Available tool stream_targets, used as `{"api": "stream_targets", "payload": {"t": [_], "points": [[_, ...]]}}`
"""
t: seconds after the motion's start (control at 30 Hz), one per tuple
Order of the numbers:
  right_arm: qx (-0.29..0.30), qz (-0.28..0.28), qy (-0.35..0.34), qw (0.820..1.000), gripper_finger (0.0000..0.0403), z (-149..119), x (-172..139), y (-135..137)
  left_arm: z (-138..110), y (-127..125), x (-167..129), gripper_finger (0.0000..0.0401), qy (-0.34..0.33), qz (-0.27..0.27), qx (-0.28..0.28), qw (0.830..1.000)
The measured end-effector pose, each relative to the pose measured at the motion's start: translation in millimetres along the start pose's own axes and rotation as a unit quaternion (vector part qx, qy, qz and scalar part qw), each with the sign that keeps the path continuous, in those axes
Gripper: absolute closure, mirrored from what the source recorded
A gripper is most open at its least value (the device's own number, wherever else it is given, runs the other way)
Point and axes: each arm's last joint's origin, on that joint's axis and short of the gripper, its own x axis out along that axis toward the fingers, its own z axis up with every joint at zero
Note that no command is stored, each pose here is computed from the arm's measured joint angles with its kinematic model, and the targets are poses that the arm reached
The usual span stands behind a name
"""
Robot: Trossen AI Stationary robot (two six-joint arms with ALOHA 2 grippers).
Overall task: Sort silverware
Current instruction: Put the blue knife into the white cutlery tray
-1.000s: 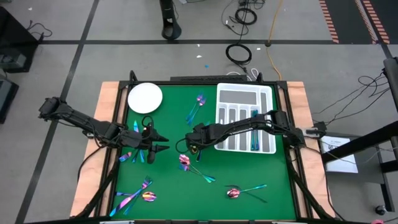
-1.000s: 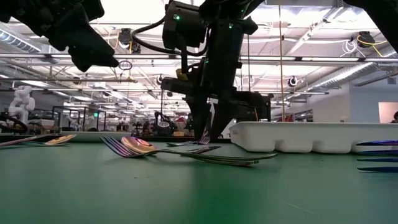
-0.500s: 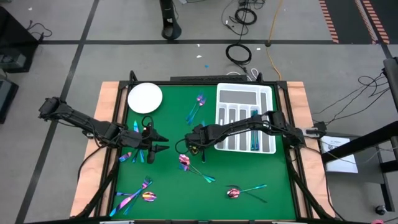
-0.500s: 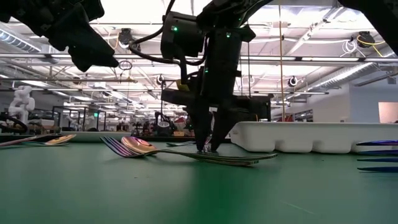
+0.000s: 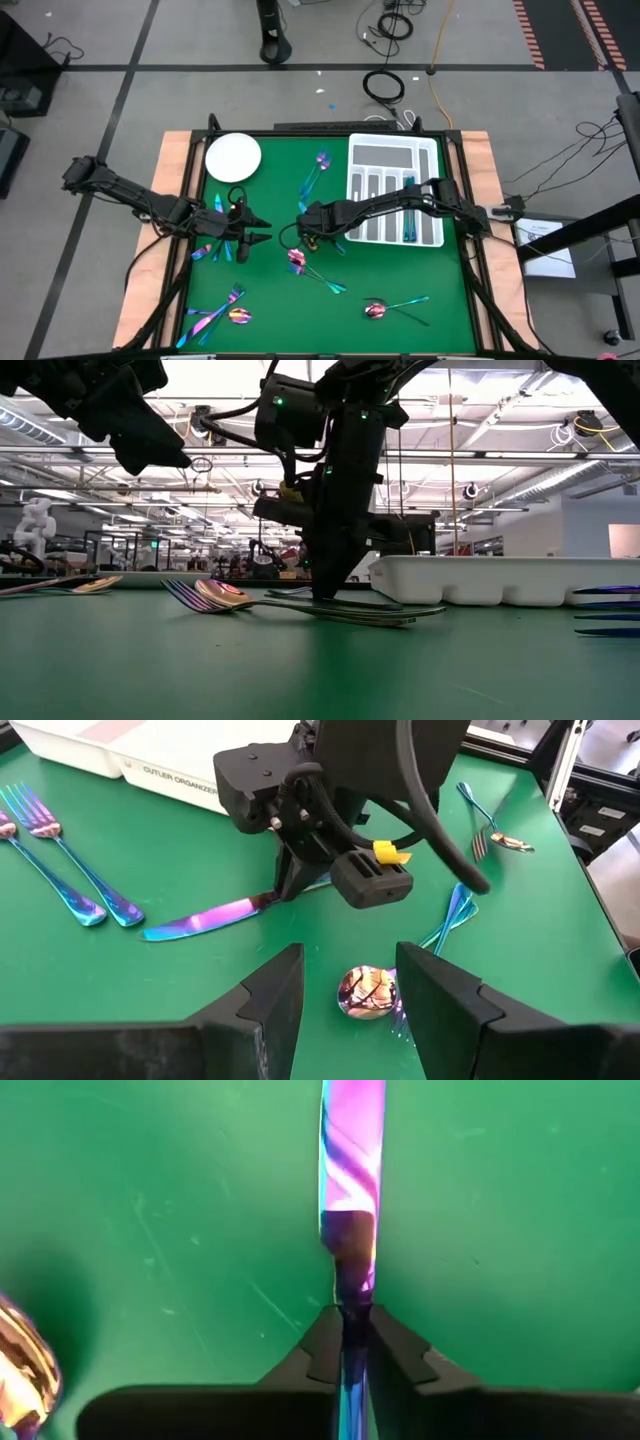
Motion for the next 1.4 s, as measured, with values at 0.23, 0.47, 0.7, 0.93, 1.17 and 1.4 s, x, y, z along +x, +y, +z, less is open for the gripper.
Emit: {"api": "stream_targets", "payload": {"t": [0.23,0.47,0.7,0.93,1.17,1.4], "points": [[-0.008,0.003,-0.002,1.000,0.0395,0,0,1,0,0,0,0.0239,0.000,0.000,0.002,1.000],[-0.010,0.003,-0.005,1.000,0.0397,1,-1,1,0,0,0,0.0239,0.000,0.000,0.002,1.000],[-0.050,0.020,-0.017,0.998,0.0375,4,-10,12,0,0,0,0.0239,0.000,0.000,0.002,1.000],[-0.081,0.027,-0.030,0.996,0.0361,-1,-20,22,0,0,0,0.0239,0.000,0.000,0.001,1.000],[-0.083,0.022,-0.034,0.996,0.0334,-1,-20,22,0,0,0,0.0239,0.000,0.000,0.001,1.000],[-0.094,0.009,-0.047,0.994,0.0292,0,-20,21,0,0,0,0.0239,0.000,0.000,0.000,1.000]]}}
